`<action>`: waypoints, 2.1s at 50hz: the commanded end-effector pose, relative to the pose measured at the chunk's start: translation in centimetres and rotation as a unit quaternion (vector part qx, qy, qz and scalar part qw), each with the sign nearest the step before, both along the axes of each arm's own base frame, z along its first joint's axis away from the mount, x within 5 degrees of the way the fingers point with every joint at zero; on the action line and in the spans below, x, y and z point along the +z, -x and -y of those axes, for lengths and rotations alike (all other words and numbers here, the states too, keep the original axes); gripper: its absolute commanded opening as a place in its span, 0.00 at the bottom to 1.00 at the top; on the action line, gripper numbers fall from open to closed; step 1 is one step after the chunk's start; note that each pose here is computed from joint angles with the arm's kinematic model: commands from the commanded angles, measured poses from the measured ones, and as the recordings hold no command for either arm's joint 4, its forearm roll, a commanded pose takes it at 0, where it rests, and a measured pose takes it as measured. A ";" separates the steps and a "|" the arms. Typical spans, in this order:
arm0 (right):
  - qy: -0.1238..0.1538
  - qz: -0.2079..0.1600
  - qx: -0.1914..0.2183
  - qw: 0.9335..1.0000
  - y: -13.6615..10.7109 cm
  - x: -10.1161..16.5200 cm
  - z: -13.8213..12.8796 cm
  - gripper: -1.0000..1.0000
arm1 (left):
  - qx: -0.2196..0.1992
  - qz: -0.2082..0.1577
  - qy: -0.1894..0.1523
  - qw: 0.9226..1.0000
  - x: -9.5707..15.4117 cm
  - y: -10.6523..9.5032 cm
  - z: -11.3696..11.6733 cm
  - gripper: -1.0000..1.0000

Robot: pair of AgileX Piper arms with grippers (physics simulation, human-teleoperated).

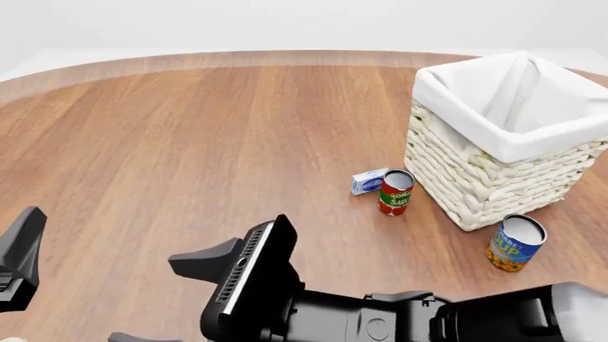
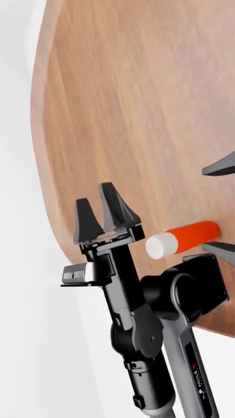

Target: Pick up the ketchup, and put it in the basket.

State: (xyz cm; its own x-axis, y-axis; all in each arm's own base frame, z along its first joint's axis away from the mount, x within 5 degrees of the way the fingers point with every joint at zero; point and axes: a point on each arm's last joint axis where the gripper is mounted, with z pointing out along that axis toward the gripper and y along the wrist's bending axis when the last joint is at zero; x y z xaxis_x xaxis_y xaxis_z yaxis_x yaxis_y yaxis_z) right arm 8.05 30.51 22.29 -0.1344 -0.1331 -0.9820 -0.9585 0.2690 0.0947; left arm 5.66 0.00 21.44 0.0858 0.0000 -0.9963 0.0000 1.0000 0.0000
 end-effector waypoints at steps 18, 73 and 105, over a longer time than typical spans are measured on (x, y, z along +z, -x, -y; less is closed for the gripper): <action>0.025 -0.024 0.011 0.999 0.3 -0.5 -2.7 1.00 | 0.000 0.000 0.000 1.000 0.0 0.0 0.0 1.00; 0.054 -0.073 0.025 0.996 1.4 -3.5 -6.4 1.00 | 0.000 0.000 0.000 1.000 0.0 0.0 0.0 1.00; 0.035 -0.082 0.033 0.995 2.1 -2.8 -6.2 1.00 | 0.000 0.000 0.000 1.000 0.0 0.0 0.0 1.00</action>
State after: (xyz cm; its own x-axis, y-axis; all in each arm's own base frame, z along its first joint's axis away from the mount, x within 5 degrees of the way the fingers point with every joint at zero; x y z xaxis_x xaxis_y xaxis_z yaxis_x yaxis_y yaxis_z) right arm 6.05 36.70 19.39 -0.2741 -0.2216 -0.9358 -0.9489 0.2207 0.2257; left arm 5.66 0.00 21.44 0.0858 0.0000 -0.9963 0.0000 1.0000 0.0000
